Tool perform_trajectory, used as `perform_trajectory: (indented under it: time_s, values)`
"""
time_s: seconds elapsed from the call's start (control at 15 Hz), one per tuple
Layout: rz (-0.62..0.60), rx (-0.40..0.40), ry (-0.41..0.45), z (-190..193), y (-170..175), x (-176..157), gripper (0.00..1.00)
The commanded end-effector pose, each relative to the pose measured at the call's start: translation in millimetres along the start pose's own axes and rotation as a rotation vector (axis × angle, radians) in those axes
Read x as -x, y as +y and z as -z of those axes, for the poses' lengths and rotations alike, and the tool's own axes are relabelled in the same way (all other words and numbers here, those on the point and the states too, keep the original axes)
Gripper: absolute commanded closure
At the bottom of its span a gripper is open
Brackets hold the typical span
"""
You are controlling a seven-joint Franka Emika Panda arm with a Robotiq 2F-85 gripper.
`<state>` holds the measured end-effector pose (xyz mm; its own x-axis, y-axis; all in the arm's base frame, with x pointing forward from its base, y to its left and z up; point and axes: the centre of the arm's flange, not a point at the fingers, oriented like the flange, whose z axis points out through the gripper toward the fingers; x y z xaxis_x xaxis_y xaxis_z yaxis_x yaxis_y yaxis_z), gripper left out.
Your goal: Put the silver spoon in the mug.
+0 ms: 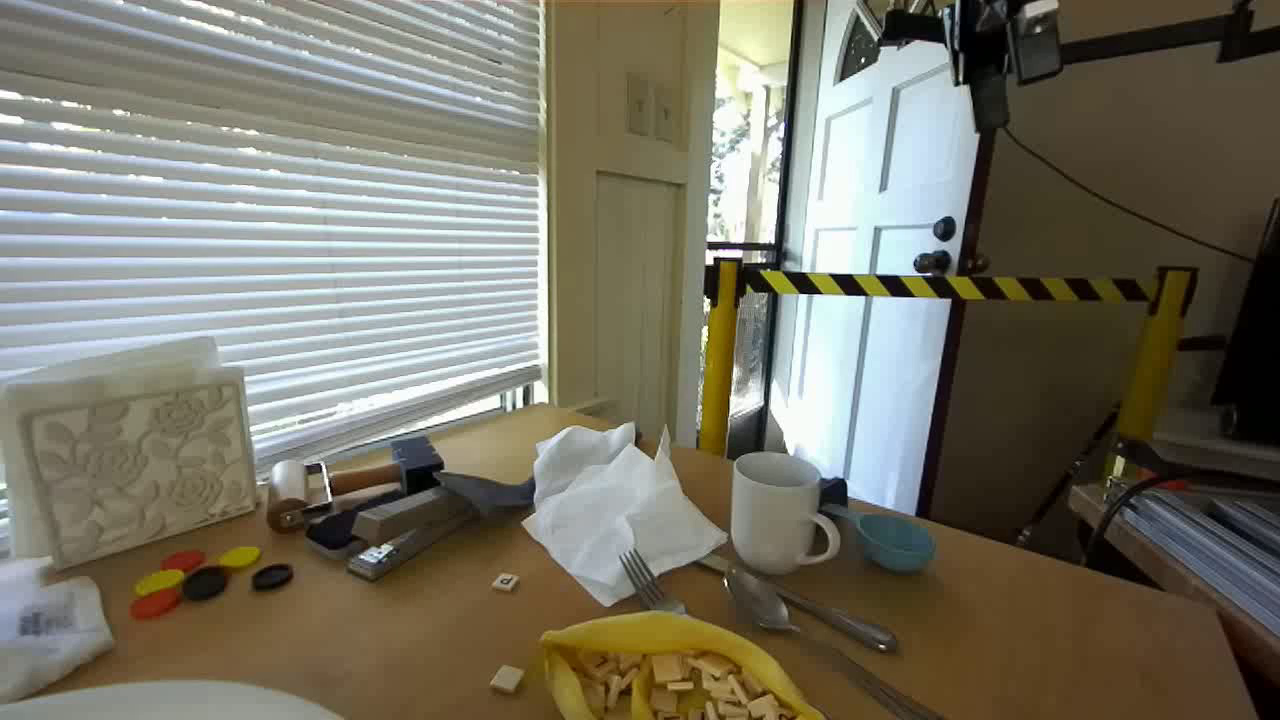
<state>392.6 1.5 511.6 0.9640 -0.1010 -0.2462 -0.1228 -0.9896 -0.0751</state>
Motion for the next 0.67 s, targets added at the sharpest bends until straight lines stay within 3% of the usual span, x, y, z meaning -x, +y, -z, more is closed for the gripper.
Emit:
perform_trajectory:
  time_s: [0.0,0.33,0.6]
  values:
    - [0.0,0.0,0.0,0,0,0,0.0]
    - [0.0,0.0,0.0,0,0,0,0.0]
    - [-0.098,-0.06,0.087,-60,-27,-22,0.0]
